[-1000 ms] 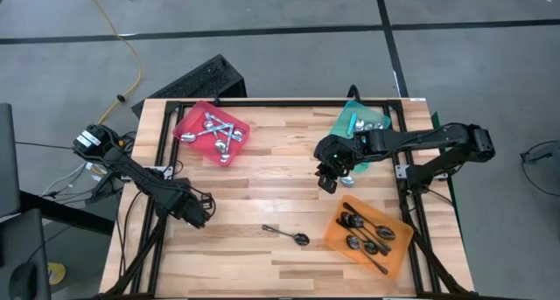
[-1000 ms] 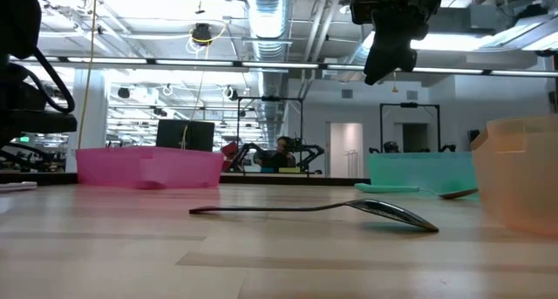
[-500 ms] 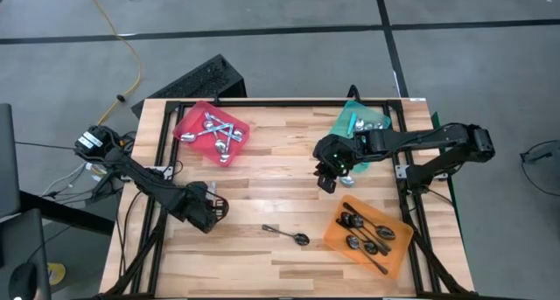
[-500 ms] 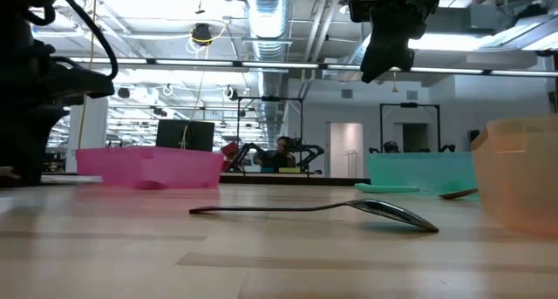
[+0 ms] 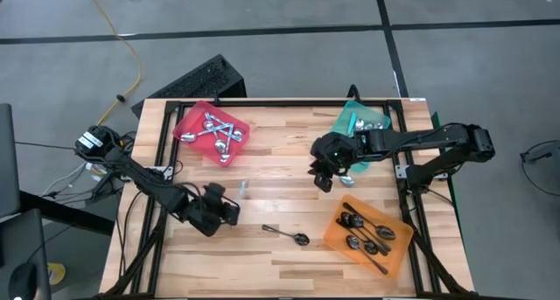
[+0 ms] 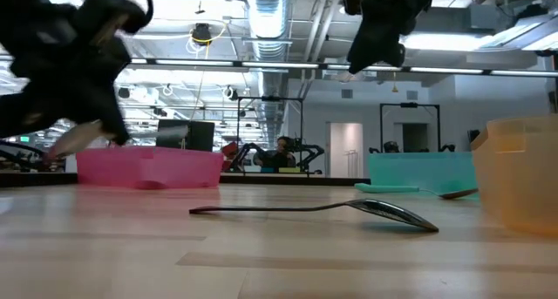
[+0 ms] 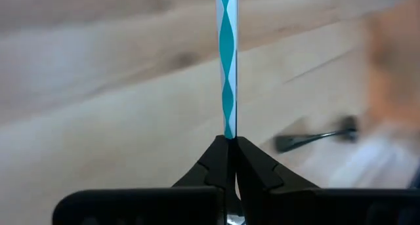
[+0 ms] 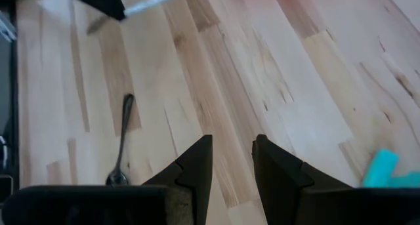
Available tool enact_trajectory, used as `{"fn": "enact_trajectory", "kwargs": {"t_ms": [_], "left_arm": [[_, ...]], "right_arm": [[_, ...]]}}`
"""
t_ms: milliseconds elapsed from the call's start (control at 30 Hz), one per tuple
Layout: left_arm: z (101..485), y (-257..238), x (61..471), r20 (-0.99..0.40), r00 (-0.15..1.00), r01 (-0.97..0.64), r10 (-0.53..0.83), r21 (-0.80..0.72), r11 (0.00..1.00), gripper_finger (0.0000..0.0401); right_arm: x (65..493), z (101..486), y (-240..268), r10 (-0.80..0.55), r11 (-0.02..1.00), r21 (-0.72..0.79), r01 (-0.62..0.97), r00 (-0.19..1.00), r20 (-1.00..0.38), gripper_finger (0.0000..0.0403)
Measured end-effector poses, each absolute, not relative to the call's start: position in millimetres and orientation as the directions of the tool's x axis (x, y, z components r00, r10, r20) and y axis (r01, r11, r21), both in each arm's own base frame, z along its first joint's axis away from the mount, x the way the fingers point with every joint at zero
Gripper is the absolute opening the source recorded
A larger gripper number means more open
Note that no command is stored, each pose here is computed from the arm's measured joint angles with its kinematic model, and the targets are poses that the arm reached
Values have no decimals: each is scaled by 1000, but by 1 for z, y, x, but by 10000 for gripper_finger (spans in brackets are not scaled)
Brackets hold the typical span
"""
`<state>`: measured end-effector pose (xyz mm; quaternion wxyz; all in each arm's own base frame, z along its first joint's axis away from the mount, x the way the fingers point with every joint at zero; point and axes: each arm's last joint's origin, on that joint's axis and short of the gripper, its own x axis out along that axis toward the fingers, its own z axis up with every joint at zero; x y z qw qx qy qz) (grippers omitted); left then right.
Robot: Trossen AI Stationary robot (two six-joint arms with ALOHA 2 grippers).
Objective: Sort silverware by color (type)
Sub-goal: Put the blue patterned spoon into the red bin
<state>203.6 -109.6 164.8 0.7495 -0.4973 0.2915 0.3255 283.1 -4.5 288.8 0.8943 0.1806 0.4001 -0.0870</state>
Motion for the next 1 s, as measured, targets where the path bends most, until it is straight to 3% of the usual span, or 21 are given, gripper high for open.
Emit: {"fn": "enact_trajectory", "kwargs": {"t_ms": [200, 500, 667, 867, 1000], "left_arm": [[174, -109, 215, -622, 729, -674, 284, -584, 453, 0], [194, -96, 234, -400, 797, -603, 453, -483, 635, 0], [212, -88, 247, -302, 861, -509, 410, -481, 714, 0], [234, -78, 253, -176, 913, -405, 368, -487, 774, 0], [246, -73, 255, -132, 971, -239, 199, -530, 814, 0]], "right_arm": [[291, 292, -4, -11, 919, 278, 281, 722, -692, 132], [319, 290, 0, 1, 913, 339, 226, 832, -555, 132], [340, 286, 5, 15, 914, 366, 176, 886, -463, 143], [352, 281, 11, 37, 908, 396, 137, 915, -402, 187], [358, 286, 13, 61, 912, 402, 75, 947, -316, 208]]}}
